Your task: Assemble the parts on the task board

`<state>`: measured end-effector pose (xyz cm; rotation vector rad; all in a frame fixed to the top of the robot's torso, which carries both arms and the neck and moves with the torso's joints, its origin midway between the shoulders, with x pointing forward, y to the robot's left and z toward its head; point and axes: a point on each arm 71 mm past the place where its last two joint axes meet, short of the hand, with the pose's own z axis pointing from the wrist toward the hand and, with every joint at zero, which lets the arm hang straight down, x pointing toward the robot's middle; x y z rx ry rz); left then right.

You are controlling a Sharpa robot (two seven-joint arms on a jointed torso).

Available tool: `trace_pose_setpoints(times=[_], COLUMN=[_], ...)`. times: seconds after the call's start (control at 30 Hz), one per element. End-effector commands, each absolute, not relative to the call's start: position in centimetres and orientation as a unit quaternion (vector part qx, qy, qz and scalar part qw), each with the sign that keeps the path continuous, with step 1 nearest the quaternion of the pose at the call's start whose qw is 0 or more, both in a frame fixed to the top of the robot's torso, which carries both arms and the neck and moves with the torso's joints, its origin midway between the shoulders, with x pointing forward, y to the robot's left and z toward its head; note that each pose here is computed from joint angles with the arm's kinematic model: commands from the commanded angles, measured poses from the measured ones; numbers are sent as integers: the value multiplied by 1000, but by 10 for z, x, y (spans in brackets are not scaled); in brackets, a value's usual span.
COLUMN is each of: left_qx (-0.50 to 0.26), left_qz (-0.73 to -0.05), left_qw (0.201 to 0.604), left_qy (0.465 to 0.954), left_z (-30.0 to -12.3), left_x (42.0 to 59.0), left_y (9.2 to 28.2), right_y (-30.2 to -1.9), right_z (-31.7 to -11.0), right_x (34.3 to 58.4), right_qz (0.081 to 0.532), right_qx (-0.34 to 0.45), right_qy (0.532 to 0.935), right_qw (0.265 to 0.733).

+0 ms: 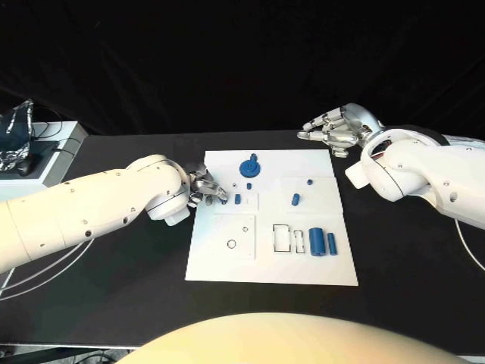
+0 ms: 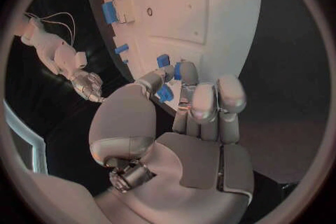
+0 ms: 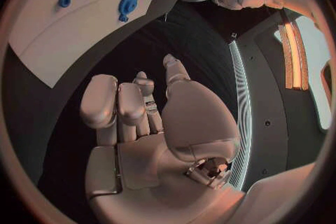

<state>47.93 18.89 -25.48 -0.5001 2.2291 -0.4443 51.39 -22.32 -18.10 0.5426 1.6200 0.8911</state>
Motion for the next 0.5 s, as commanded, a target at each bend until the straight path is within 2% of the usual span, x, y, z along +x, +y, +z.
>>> trace_pose_setpoints(times=[0.03, 0.5], left_qx=[-179, -170], left_qz=[-169, -158], left_qw=[395, 390], left_qy=[885, 891], left_z=[-255, -257], left_x=[479, 480], left_y=[187, 188], right_y=[-221, -221], right_z=[-181, -181], right_x=[513, 513], right_qz=[383, 384], right_qx=[223, 222], right_qy=[694, 695], right_qw=[567, 566])
